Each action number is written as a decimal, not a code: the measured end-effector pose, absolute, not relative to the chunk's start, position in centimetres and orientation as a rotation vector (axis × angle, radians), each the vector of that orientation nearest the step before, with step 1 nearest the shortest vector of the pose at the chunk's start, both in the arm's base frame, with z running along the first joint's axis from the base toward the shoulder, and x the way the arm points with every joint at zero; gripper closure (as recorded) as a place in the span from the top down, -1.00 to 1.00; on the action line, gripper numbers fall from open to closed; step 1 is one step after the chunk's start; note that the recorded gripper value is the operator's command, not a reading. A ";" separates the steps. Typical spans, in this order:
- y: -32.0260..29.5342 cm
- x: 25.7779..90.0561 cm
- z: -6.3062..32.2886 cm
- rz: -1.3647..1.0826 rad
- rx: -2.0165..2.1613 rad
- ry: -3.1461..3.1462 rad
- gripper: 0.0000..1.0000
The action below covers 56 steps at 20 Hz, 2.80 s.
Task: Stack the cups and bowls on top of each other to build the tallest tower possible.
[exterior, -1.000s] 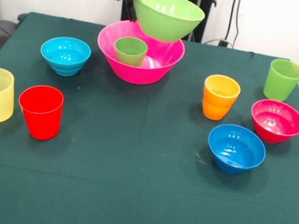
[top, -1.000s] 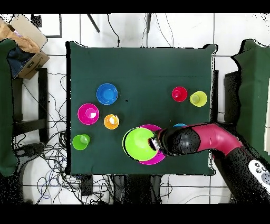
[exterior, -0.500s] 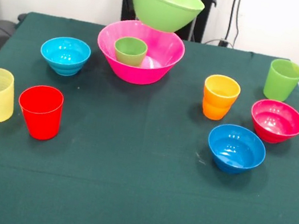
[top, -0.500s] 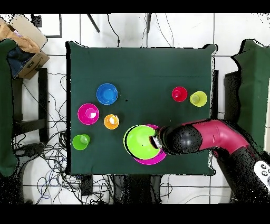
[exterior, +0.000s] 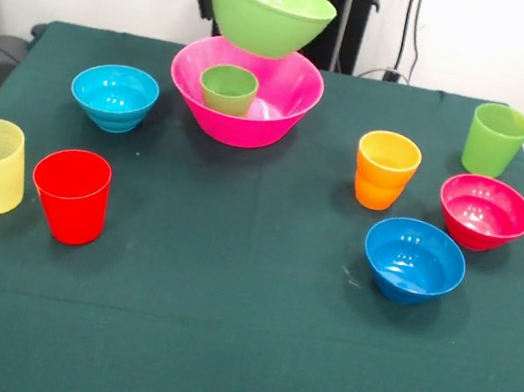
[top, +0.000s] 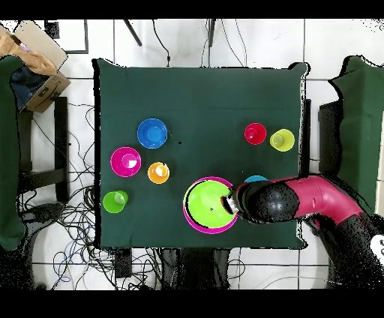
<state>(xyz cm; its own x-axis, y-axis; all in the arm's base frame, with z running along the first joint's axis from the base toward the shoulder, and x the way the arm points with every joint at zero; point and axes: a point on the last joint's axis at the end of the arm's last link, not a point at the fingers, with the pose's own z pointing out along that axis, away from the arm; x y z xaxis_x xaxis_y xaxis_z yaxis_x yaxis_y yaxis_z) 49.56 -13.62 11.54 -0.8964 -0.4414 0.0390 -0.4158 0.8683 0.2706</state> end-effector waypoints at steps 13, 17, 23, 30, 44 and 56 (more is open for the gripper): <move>-15.8 48.2 8.4 -0.402 0.688 -2.947 -1.00; -15.2 47.9 7.1 -0.428 0.715 -2.936 -1.00; -14.4 47.0 5.3 -0.455 0.759 -2.918 -1.00; -13.5 46.3 3.8 -0.490 0.795 -2.901 -1.00; -15.2 46.4 4.0 -0.509 0.795 -2.932 -1.00; -17.1 48.2 5.2 -0.463 0.934 -2.936 -1.00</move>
<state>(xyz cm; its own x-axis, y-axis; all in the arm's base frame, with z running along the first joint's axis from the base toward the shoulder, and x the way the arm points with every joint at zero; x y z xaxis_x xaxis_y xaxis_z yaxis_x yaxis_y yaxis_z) 48.21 -17.06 5.22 -0.8200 -0.5687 -0.0642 -0.5608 0.7762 0.2882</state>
